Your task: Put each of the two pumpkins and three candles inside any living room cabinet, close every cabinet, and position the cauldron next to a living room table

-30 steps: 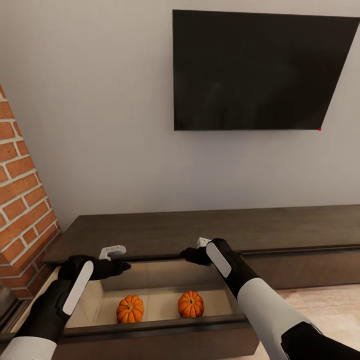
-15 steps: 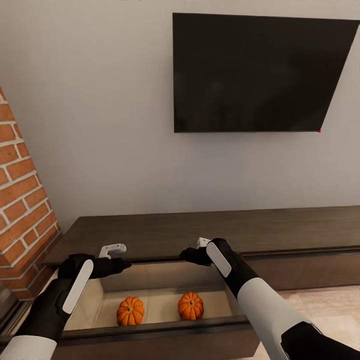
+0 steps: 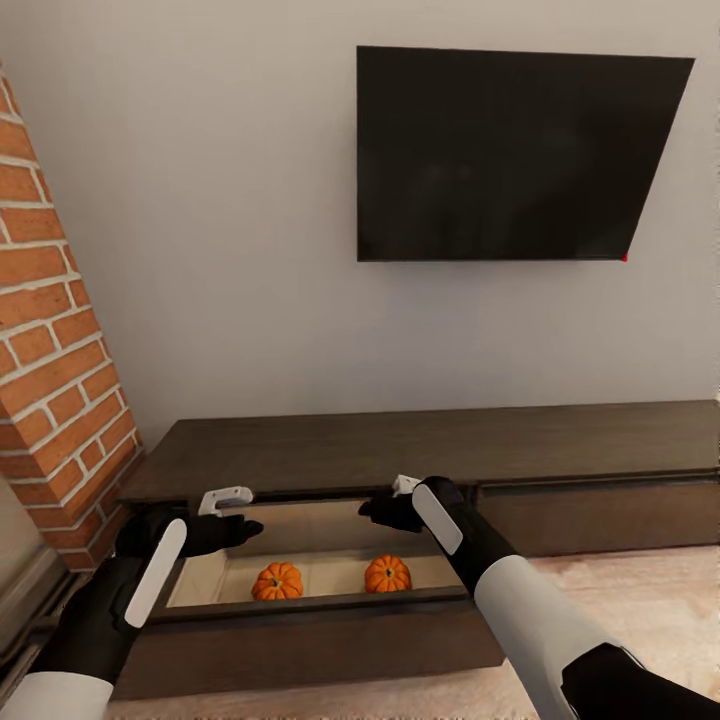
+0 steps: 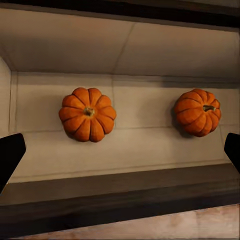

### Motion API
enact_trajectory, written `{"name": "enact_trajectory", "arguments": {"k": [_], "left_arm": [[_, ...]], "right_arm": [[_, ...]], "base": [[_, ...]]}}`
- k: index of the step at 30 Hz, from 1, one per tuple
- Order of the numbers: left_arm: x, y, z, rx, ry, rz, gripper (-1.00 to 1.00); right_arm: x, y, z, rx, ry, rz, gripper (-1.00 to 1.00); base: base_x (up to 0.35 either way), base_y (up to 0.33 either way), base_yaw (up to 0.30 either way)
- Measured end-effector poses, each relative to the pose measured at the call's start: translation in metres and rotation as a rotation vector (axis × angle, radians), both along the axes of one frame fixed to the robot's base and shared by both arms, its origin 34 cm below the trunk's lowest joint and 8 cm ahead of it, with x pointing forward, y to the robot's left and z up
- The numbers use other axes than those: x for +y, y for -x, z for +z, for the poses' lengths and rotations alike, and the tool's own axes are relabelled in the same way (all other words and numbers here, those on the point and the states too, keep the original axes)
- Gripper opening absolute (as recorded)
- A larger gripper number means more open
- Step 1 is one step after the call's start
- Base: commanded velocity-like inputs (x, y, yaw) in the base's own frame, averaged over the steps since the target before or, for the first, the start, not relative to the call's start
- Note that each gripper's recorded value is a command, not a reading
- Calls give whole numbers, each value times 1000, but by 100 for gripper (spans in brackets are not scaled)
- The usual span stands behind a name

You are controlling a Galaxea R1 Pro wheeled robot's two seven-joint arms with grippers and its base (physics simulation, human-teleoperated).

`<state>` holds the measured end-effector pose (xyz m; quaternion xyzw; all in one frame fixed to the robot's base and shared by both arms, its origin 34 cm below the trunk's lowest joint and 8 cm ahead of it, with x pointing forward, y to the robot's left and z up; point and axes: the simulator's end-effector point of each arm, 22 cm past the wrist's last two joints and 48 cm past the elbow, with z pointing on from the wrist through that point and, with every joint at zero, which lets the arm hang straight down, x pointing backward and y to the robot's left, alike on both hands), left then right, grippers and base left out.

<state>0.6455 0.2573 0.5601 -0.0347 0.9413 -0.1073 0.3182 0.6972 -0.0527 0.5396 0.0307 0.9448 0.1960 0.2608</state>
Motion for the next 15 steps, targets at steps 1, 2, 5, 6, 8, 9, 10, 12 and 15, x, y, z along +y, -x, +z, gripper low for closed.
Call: {"name": "enact_trajectory", "arguments": {"k": [1,2,5,6,8,9,10,12,15], "left_arm": [[0,-1,3,-8,0,0,100],[0,-2,5,-14,-1,-1,100],[-2,-5,17,-43,-2,-4,100],[-2,-6,20,-51,-2,-5,100],[-3,-8,27,-70,-3,-8,100],[-3,-9,32,-76,-4,-9,100],[-3,-9,35,-78,-5,-10,100],[-4,-11,40,-81,-6,-12,100],[-3,-13,47,-82,-9,-13,100]], "right_arm": [[0,0,0,0,0,0,100],[0,0,0,0,0,0,100],[0,0,0,0,0,0,100],[0,0,0,0,-1,0,100],[0,0,0,0,-1,0,100],[0,0,2,0,-1,0,100],[0,-1,4,0,-2,0,100],[0,-2,9,0,-3,1,100],[1,-4,17,-4,-7,1,100]], "base": [[-73,17,0],[-47,11,0],[-30,7,0],[-15,4,0],[-10,2,0],[-6,1,0],[-4,1,0],[-3,1,0],[-1,0,0]]}}
